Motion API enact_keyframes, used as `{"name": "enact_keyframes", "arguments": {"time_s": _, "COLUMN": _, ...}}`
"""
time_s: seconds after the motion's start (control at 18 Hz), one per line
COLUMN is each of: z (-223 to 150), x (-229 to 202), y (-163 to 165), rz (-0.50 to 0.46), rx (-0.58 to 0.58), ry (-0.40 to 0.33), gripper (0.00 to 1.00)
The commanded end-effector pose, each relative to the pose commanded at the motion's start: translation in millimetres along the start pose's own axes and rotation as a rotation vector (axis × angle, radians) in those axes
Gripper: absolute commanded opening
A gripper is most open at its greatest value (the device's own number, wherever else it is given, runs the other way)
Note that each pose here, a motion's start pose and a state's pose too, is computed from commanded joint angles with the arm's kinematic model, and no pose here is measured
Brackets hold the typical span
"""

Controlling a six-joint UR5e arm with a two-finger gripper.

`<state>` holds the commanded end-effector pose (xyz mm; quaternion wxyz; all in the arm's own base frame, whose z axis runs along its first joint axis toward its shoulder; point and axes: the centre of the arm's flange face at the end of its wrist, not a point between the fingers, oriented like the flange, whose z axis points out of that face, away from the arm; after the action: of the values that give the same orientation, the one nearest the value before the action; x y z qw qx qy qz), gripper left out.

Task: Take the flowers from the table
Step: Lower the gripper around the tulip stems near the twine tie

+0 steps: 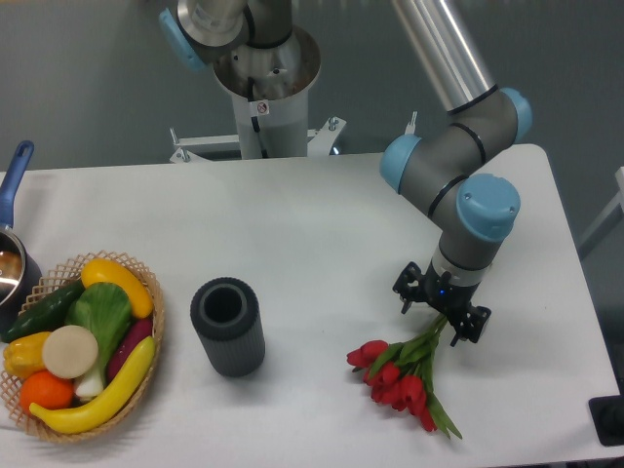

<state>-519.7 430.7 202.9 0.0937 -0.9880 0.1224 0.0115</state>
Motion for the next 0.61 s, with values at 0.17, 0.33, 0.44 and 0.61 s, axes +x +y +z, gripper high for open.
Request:
{"name": "enact_keyframes", "arguments": {"time_s": 0.17, "z": 5.0, "x": 0.4, "y": -0.8, "rz": 0.001, "rx": -0.003, "ry": 0.000, "gripper": 1.00}}
{"name": "enact_keyframes", "arguments": {"time_s": 0.33, "z": 10.5, "x": 1.6, "y": -2.5, "rz": 0.011, "rx": -0.009, "ry": -0.025, "gripper": 1.00}}
{"name": "enact_keyframes", "arguments": {"time_s": 0.44, "z": 13.8, "x": 1.0, "y": -1.6, "rz": 0.008, "rx": -0.023, "ry": -0.030, "gripper": 1.00}}
{"name": "enact_keyframes", "arguments": {"time_s": 0.61, "z": 15.8, "x": 3.2, "y": -7.6, "rz": 0.014, "rx": -0.025, "ry": -0.037, "gripper": 0.98}}
